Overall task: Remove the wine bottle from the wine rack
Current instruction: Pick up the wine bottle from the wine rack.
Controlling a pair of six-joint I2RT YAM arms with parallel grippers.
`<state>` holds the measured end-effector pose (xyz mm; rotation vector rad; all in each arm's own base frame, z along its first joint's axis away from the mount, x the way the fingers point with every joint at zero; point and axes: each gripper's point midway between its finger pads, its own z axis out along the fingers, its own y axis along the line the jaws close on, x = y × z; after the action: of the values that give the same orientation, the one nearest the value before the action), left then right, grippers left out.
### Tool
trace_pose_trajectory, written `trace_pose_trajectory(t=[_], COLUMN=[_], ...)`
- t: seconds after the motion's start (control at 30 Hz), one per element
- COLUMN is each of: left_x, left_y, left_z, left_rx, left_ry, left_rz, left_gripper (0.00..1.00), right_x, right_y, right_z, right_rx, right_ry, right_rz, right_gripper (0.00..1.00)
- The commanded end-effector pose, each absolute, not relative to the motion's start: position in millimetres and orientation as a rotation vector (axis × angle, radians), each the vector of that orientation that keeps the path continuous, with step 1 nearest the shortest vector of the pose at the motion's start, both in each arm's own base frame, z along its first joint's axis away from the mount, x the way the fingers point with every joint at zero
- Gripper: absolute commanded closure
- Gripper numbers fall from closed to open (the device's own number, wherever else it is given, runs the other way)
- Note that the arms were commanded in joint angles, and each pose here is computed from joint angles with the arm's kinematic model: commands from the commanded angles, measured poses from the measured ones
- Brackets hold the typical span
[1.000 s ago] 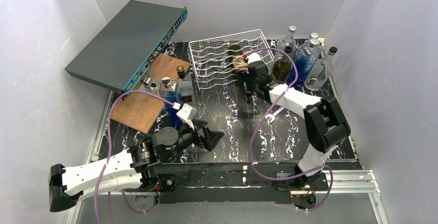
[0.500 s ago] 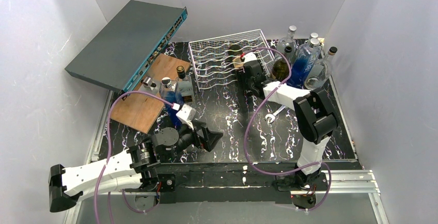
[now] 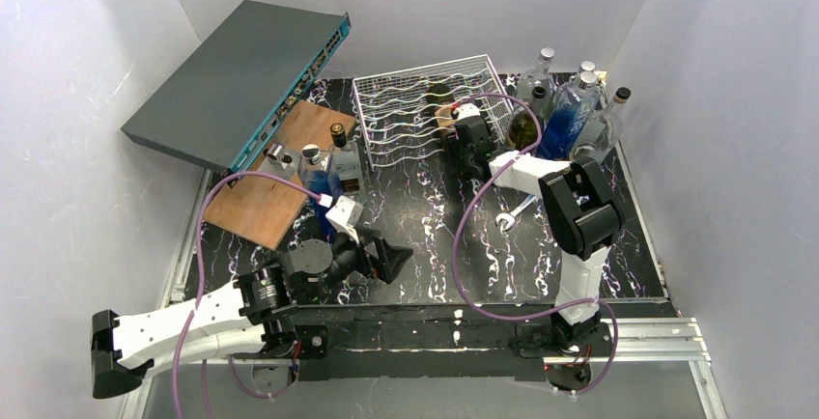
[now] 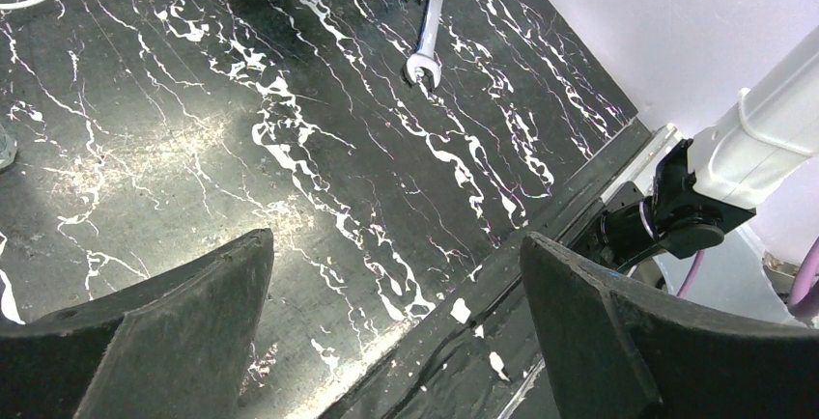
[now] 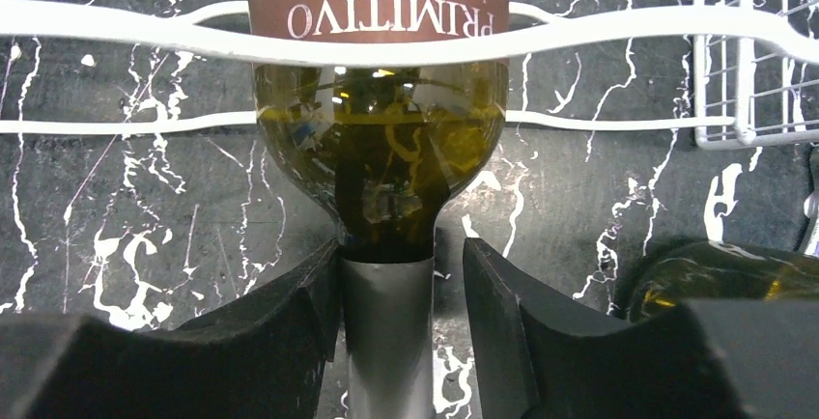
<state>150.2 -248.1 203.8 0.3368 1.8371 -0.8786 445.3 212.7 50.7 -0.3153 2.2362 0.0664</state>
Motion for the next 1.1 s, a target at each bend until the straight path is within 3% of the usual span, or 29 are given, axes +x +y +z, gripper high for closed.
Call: trace_pose_trajectory(t=[0.0, 0.2, 0.43, 0.67, 1.07], left_x=[155, 156, 156, 155, 154], left_y=[-244, -245, -247, -246, -247], left_z=[208, 208, 208, 209, 213], left_rx=[0.3, 0.299, 0.304, 0.303, 0.306], left_ry=[1.828, 1.831, 1.835, 1.832, 1.829], left_rz=[-0.862, -0.86, -0.859, -0.863, -0.871], left_gripper=[0.02, 0.02, 0.02, 0.02, 0.02], right_x=[468, 468, 467, 462, 432], right_y=[217, 220, 222, 225, 222], right_z=[73, 77, 78, 84, 115], right_rx=[-0.26, -0.257, -0.273, -0.318, -0.334], right_ry=[2.164, 2.158, 2.155, 2.153, 2.097], right_rz=[0.105, 0.143, 0.164, 0.2, 0.293], right_gripper=[0.45, 0.49, 0.65, 0.99, 0.99])
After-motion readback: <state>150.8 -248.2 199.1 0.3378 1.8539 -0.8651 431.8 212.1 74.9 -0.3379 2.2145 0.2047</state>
